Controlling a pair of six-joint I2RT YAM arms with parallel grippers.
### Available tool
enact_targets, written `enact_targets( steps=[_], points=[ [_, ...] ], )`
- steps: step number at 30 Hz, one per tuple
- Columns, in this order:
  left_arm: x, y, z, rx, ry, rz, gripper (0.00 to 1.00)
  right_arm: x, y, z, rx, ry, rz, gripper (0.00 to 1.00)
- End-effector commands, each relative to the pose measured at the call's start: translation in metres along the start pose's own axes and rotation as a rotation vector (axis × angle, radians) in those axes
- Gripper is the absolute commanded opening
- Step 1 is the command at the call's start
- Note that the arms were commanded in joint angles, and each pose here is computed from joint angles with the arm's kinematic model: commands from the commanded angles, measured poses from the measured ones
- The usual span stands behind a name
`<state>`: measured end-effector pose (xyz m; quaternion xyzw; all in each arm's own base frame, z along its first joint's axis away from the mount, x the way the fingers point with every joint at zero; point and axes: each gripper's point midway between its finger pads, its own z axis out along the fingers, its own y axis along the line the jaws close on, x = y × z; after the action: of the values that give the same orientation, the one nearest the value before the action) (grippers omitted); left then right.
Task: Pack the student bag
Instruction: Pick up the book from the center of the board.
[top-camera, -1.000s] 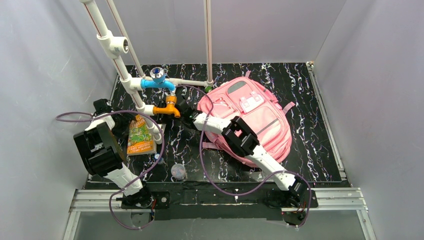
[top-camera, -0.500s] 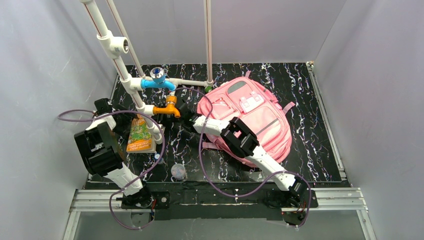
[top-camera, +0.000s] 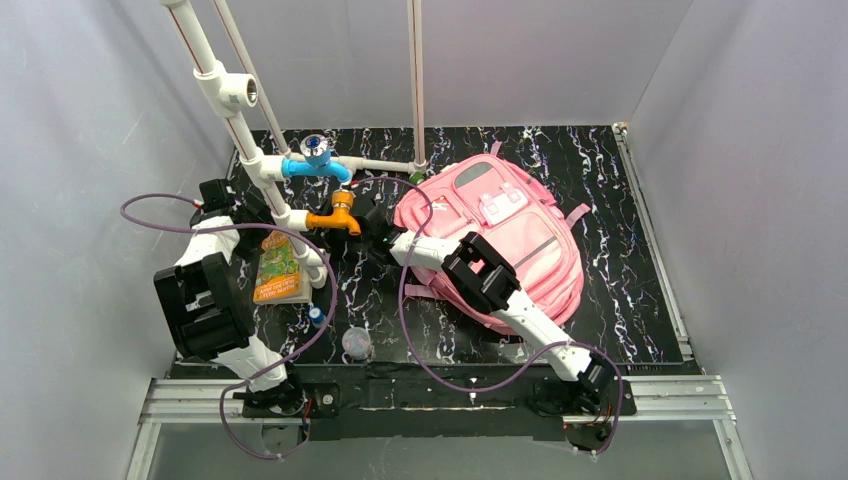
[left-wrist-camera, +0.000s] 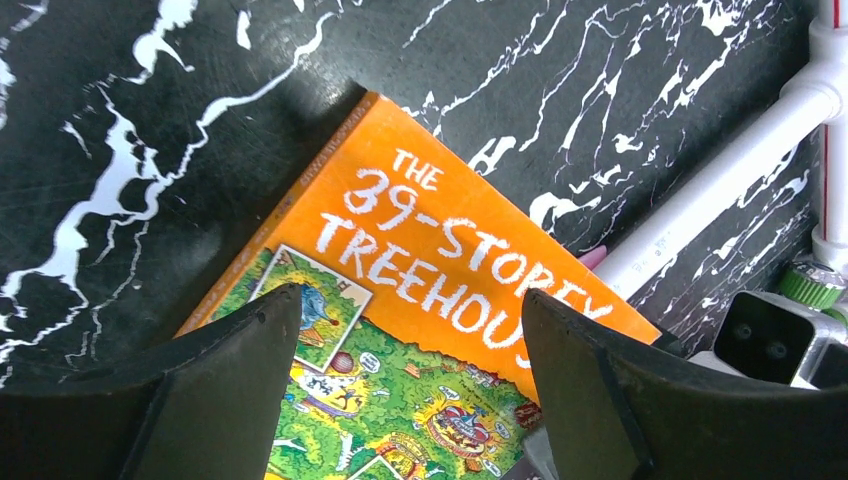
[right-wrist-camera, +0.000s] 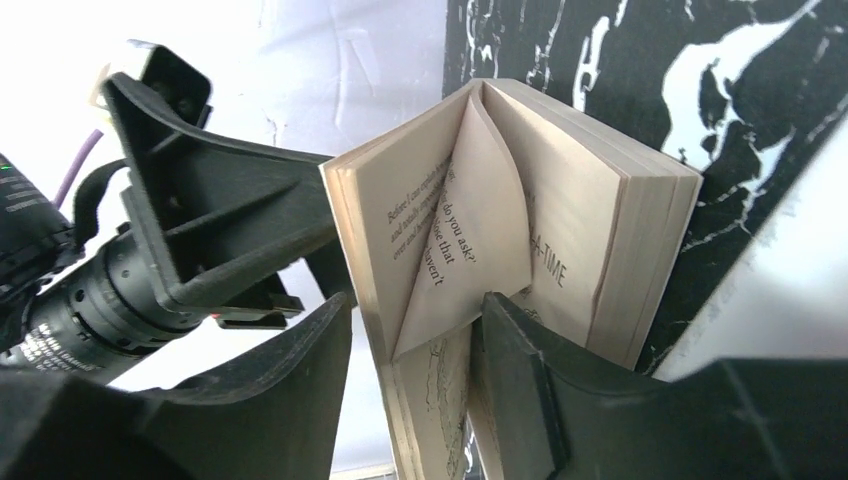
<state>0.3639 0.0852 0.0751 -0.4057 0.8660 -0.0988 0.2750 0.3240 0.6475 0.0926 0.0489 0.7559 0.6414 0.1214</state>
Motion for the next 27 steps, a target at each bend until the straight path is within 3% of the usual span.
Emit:
enact_targets(
  steps=[1, 9, 13, 16, 18, 27],
  points=[
    [0.019, 0.002, 0.008, 0.006, 0.058, -0.053, 0.80, -0.002, 0.067, -0.006, -0.148, -0.009, 0.031, 0.62],
    [0.022, 0.000, 0.018, 0.027, 0.074, -0.070, 0.80, 0.036, 0.076, -0.015, -0.123, 0.064, 0.035, 0.72],
    [0.025, -0.001, 0.019, 0.037, 0.083, -0.075, 0.80, 0.041, 0.067, -0.016, -0.100, 0.067, 0.011, 0.70],
    [0.024, -0.002, 0.015, 0.045, 0.079, -0.060, 0.79, 0.031, 0.056, -0.008, -0.065, 0.045, -0.095, 0.66],
    [0.018, -0.004, 0.009, 0.046, 0.057, -0.033, 0.80, 0.024, 0.043, -0.004, -0.054, 0.024, -0.136, 0.61],
    [-0.031, -0.012, -0.045, -0.010, -0.121, 0.064, 0.84, 0.004, 0.027, 0.007, -0.028, -0.033, -0.213, 0.10]
  ],
)
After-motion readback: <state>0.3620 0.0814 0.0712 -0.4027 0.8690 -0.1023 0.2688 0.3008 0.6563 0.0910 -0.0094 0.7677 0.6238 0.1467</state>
